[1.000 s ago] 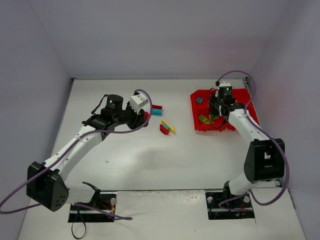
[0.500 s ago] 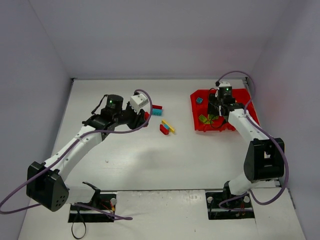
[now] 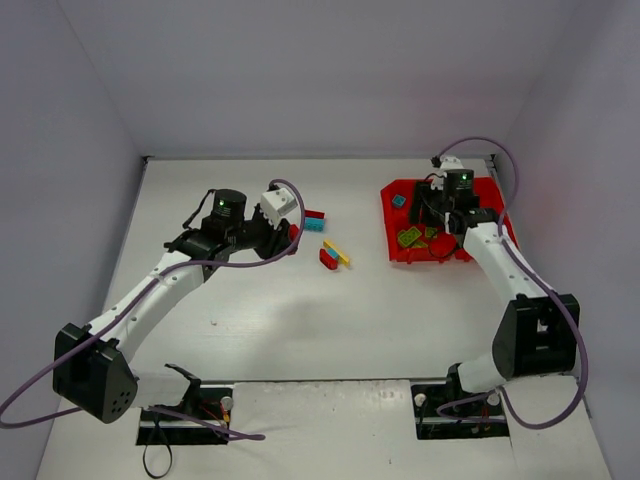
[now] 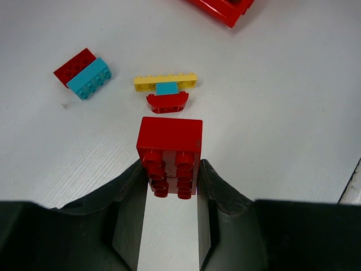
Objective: Sort the legos into containers by color
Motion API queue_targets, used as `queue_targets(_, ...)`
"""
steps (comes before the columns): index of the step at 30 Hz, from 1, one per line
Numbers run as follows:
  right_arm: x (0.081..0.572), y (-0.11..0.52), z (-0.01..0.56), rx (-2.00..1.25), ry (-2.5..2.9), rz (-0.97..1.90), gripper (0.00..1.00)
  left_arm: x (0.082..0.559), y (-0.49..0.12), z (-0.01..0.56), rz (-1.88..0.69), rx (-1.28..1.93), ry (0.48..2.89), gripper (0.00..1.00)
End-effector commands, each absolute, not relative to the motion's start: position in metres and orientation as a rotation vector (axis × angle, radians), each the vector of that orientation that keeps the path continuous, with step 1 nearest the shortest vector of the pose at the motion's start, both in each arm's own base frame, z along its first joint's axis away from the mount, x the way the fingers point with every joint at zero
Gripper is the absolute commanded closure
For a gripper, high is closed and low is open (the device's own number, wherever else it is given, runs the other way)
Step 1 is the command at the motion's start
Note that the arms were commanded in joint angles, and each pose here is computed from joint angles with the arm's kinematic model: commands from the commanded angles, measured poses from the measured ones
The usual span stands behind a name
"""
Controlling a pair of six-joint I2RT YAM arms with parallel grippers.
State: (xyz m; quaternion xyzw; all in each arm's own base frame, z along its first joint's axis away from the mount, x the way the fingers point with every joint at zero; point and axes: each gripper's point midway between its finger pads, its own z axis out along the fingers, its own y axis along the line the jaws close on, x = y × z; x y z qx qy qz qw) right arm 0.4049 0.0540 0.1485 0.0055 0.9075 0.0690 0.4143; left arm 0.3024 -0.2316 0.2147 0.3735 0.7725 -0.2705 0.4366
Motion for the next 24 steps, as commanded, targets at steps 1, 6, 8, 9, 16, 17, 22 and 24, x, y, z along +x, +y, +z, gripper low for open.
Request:
queue_targets(1,0.405,0.094,0.221,-0.117,2.076,0.386,0.44,0.305,-0.241,0.263,-0.691,0.969,1.734,1.00)
queue_targets(6,0.374,0.166,0.261,-0.344,1.971,0.742,0.44,0.298,-0.245,0.270,-0.716,1.002,1.667,1.00)
queue_targets(8,0.362,0.197,0.276,-0.417,1.913,0.842,0.43,0.295,-0.246,0.272,-0.708,1.009,1.642,1.00)
queue_targets(9,0.356,0.209,0.281,-0.421,1.906,0.894,0.42,0.294,-0.245,0.274,-0.700,1.010,1.633,1.00)
queue_targets(16,0.318,0.283,0.305,-0.439,1.801,1.207,0.41,0.293,-0.247,0.271,-0.656,1.036,1.616,1.00)
queue_targets(17,0.317,0.290,0.312,-0.444,1.764,1.227,0.41,0.292,-0.247,0.270,-0.652,1.037,1.619,1.00)
queue_targets(22,0.302,0.320,0.319,-0.473,1.744,1.271,0.41,0.297,-0.244,0.264,-0.606,1.027,1.654,1.00)
queue_targets(24,0.301,0.326,0.317,-0.478,1.750,1.274,0.41,0.299,-0.244,0.263,-0.599,1.023,1.661,1.00)
